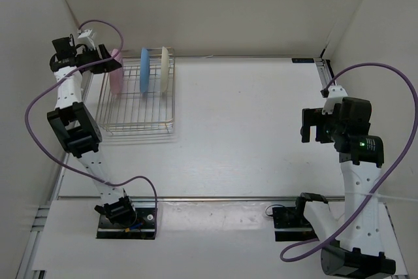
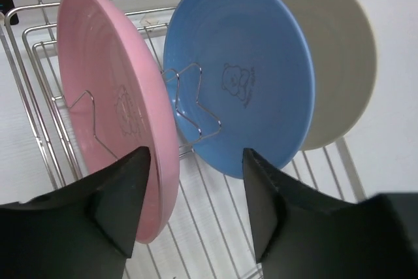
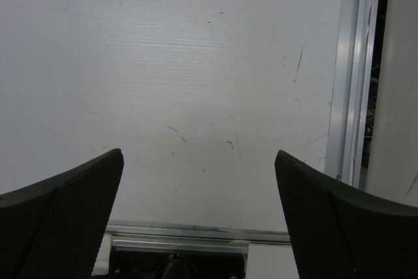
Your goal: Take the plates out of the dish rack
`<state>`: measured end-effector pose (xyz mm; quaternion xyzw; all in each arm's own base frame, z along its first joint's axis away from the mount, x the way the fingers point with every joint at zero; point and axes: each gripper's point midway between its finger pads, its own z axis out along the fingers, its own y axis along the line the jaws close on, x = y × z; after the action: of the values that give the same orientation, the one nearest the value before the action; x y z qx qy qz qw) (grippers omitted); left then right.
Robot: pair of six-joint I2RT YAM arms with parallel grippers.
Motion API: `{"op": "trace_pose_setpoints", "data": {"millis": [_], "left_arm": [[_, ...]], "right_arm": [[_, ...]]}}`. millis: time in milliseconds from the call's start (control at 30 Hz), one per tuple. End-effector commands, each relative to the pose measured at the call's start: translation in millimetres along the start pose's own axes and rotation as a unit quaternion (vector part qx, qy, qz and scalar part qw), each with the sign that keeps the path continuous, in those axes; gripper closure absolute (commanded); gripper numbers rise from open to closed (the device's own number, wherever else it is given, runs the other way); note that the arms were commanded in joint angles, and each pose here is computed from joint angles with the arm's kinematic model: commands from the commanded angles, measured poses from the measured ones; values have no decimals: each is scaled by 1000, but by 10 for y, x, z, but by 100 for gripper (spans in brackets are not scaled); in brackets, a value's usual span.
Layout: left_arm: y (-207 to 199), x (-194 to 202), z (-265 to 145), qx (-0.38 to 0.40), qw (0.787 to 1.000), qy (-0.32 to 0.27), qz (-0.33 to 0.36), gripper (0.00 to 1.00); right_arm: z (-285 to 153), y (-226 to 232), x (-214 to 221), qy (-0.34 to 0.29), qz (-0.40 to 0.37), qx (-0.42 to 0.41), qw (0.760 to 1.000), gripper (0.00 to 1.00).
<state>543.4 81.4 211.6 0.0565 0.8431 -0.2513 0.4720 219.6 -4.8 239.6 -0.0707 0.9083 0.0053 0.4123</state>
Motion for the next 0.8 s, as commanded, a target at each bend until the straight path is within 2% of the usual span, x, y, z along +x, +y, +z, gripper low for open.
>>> {"op": "trace_pose_setpoints", "data": {"millis": [0,33,100,367,400,433,533,567,767], "left_arm": [[-118,-260,-141,13,999,-26,26,39],[-147,-261,-141,20,999,-26,20,45],[-122,-265,-171,21,999,-28,18,50],[-59,-124,-75,28,999,-16,-2,55],[9,-89,-75,25,1000,-14,-7,61],[10,-89,-75,25,1000,-14,-8,72],[36,-78,-51,25,1000,-13,-9,82],[60,-45,-26,25,1000,-10,-12,89],[80,-32,-59,26,999,-9,-18,89]], "right_arm": [[-9,-28,-93,-15,-7,6,1000,0],[-9,-28,-93,-15,-7,6,1000,0],[-9,-28,-93,-15,-7,6,1000,0],[-50,-29,-129,-24,-8,8,1000,0],[-50,-29,-129,-24,-8,8,1000,0],[-74,-22,-113,-24,-8,8,1000,0],[-74,-18,-112,-24,-3,8,1000,0],[-74,-18,-112,-24,-3,8,1000,0],[-52,-15,-78,-19,-2,7,1000,0]]}}
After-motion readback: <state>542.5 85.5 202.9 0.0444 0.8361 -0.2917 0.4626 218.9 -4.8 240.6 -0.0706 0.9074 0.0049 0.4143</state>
